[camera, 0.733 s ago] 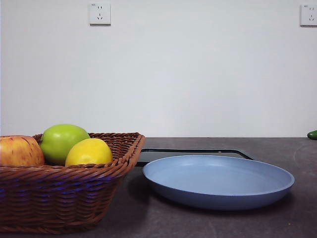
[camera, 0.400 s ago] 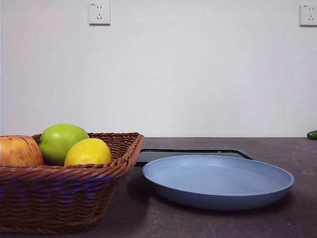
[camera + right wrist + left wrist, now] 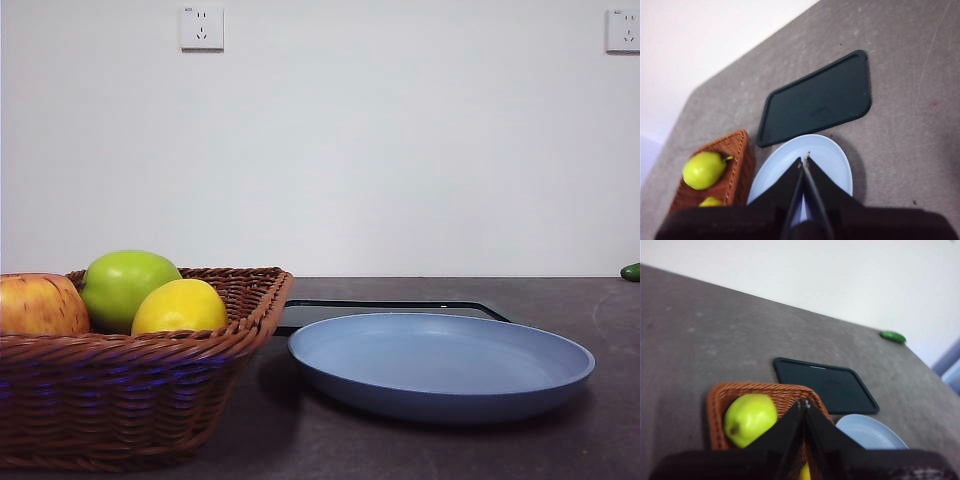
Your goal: Take the lemon from the basket,put the lemon in the plate,hand out the plate
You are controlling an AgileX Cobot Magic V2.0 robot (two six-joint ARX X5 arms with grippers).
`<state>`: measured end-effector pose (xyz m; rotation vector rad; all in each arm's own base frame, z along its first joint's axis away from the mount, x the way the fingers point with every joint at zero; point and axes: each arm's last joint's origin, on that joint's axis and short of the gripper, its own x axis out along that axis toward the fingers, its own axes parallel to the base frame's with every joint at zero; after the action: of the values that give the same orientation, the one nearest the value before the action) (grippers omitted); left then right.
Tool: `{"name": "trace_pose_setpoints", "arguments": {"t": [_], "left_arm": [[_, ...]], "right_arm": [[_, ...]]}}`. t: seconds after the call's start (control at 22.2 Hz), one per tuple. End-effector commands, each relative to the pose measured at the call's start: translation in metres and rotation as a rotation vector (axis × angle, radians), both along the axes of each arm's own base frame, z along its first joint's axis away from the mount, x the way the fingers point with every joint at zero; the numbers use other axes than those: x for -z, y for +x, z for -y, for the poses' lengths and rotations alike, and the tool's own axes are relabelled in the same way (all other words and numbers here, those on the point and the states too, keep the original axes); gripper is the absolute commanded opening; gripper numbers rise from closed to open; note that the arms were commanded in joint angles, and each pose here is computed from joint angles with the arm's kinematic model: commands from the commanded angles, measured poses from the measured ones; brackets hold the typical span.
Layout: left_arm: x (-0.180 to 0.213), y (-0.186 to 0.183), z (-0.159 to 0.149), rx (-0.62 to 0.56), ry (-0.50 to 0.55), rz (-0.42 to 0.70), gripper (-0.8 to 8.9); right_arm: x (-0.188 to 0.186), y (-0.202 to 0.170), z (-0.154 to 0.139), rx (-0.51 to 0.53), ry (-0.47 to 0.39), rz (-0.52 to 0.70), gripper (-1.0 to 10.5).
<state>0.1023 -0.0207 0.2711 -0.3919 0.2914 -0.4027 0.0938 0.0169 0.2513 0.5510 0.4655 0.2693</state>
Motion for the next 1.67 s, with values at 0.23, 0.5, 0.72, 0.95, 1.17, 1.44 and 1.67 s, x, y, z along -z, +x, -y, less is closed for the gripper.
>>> {"name": "trace_pose_setpoints", "arguments": {"t": [0.23,0.5,0.72,0.95,1.17,1.44,1.67], "left_arm": [[-0.035,0.027,0.006,0.161,0.137,-0.076,0.07],[-0.048,0.056,0.015,0.319,0.177,-0.248,0.07],[-0.043,0.078,0.029,0.388,0.187,-0.39,0.1],[-0.042,0.081,0.04,0.425,0.176,-0.393,2.95],[-0.045,0.082,0.046,0.424,0.126,-0.392,3.02],[-0.044,0.08,0.052,0.428,0.138,-0.396,3.66],[-0.042,0.079,0.053,0.388,0.176,-0.42,3.79]], "right_arm": [[-0.032,0.018,-0.002,-0.092,-0.185,-0.078,0.1],[-0.046,0.043,-0.006,-0.246,-0.312,-0.225,0.1],[-0.032,0.07,-0.012,-0.427,-0.257,-0.352,0.8],[-0.008,0.097,-0.015,-0.447,-0.25,-0.487,2.3],[0.025,0.13,-0.023,-0.446,-0.285,-0.592,2.2],[0.068,0.16,-0.044,-0.491,-0.275,-0.676,2.2],[0.084,0.169,-0.051,-0.48,-0.298,-0.705,2.1]]}}
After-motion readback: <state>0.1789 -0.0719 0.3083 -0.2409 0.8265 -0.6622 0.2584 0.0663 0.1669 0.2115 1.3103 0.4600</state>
